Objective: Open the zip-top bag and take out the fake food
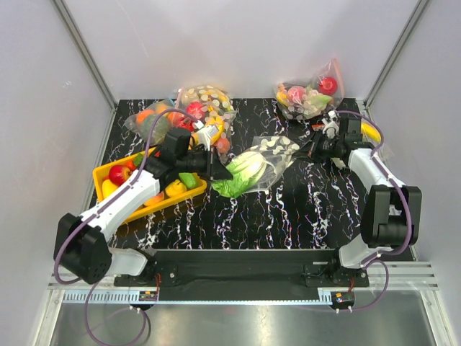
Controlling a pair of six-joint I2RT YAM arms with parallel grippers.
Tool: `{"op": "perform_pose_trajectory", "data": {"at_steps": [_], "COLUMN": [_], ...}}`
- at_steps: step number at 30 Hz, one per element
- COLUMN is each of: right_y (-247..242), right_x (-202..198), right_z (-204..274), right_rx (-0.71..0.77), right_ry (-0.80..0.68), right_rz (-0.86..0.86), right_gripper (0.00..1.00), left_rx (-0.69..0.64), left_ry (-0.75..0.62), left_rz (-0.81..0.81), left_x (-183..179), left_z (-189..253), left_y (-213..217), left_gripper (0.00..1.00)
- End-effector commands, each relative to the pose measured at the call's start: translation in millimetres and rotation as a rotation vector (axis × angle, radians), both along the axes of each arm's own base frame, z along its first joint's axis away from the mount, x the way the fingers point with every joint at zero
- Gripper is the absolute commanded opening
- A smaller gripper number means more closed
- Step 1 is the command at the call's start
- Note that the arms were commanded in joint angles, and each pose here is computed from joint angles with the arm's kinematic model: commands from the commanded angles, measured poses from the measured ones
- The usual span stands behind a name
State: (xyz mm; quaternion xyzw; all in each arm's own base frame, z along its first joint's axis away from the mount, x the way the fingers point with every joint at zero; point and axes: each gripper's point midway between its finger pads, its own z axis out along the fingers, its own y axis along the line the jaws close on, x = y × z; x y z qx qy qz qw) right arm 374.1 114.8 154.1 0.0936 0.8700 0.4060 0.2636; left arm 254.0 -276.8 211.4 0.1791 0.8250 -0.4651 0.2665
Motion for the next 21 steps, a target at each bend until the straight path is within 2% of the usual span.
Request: {"op": "perform_pose_trajectory", "data": {"at_steps": [1, 7, 12, 16, 21], "right_y": [-32, -38, -43, -48, -54], "right_x": [34, 43, 40, 33, 20], "right_z": [8, 4, -4, -2, -4], "right_rx": [-0.092, -0.125, -0.156, -0.197, -0.249], "right_ry": [-0.077, -0.057, -0.03, -0.035, -0.009], "right_rz": [-0.101, -0.115, -0.119, -0.13, -0.14], "right_gripper": [0.0, 0.0, 0.0, 0.0, 0.04], "left_rx": [0.019, 0.026, 0.001, 0.025, 0.11], "left_ry": [0.001, -0.014, -0.061, -0.092, -0.153], "left_rz": [-0.069, -0.098, -0.048, 0.063, 0.305], "left_x": [-29, -44, -37, -18, 21], "left_z": [4, 8, 22, 26, 40], "left_y": [15, 22, 25, 38, 79], "left_gripper": [0.0, 0.0, 0.0, 0.0, 0.0]}}
